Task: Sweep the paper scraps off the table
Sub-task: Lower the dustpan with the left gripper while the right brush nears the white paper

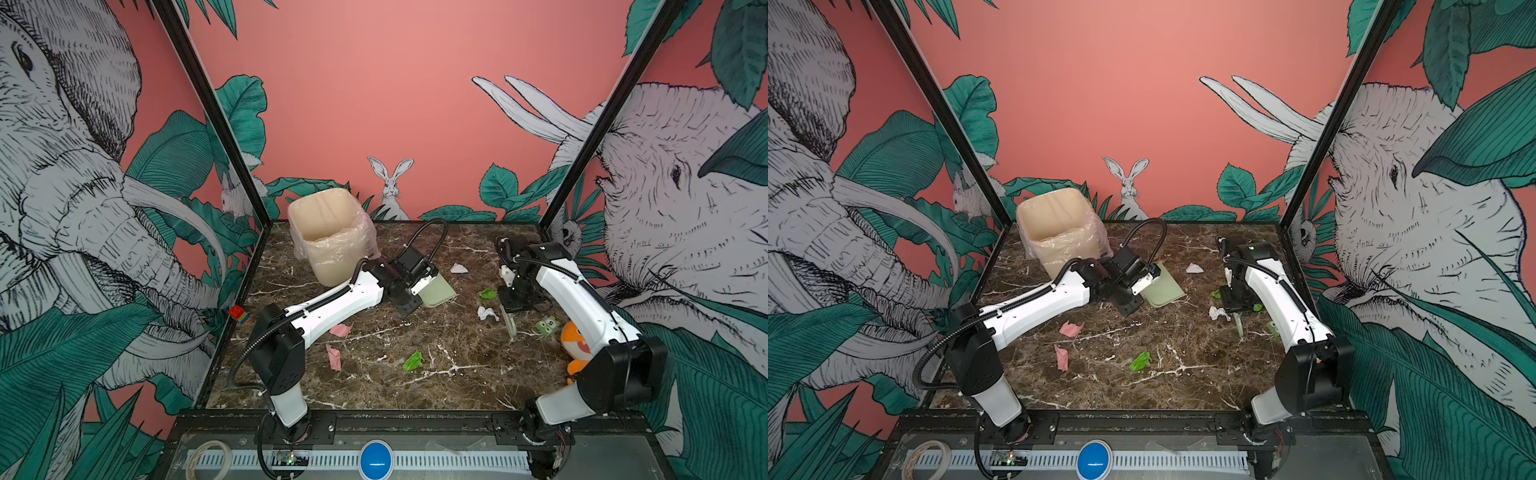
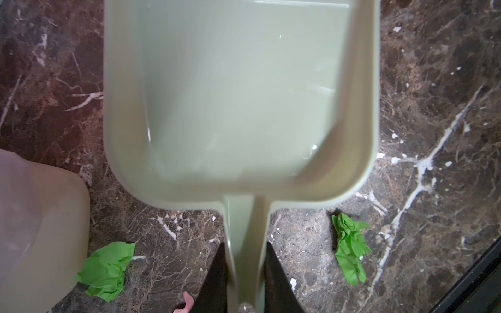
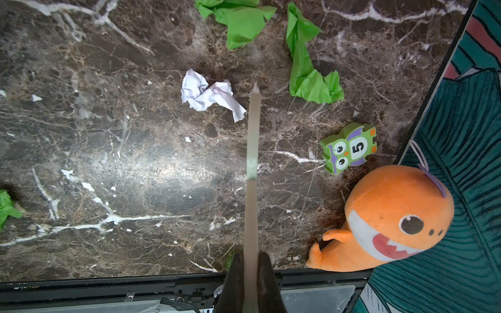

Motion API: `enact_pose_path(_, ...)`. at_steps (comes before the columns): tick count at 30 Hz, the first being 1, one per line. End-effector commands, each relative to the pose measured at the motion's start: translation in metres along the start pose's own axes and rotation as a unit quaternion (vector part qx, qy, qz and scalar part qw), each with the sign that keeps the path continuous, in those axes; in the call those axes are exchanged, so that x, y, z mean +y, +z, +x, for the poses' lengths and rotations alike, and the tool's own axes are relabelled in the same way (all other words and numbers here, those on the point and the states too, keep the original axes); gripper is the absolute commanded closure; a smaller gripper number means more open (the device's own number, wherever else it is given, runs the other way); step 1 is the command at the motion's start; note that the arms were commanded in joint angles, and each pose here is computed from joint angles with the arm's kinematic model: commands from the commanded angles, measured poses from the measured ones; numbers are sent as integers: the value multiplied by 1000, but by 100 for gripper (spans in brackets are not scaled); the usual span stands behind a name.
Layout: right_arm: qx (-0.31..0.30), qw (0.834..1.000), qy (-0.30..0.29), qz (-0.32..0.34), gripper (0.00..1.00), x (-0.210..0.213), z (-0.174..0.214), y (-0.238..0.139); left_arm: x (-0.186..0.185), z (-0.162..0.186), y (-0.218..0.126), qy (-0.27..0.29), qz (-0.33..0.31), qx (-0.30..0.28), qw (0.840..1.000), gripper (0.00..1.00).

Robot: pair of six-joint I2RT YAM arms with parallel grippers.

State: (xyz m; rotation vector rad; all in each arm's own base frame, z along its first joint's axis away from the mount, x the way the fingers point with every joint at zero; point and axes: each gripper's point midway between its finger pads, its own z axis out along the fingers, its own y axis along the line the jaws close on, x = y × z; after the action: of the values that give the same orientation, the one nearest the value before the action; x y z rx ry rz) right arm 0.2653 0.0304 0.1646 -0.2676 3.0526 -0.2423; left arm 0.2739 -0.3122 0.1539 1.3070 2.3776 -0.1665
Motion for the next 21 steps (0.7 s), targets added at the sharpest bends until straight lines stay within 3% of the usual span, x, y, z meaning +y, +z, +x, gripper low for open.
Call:
enact_pose_path(1, 12, 1000, -12, 17, 100, -5, 3, 7, -16, 5, 7, -5, 33, 4, 999, 89)
enact_pose_path(8, 31, 999, -22, 14, 100, -2, 3, 18, -29, 26, 21, 19, 53, 48, 997, 89)
enact_pose_path(21, 27, 998, -50, -10, 100, 20, -8, 15, -40, 47, 27, 18, 77, 73, 994, 89)
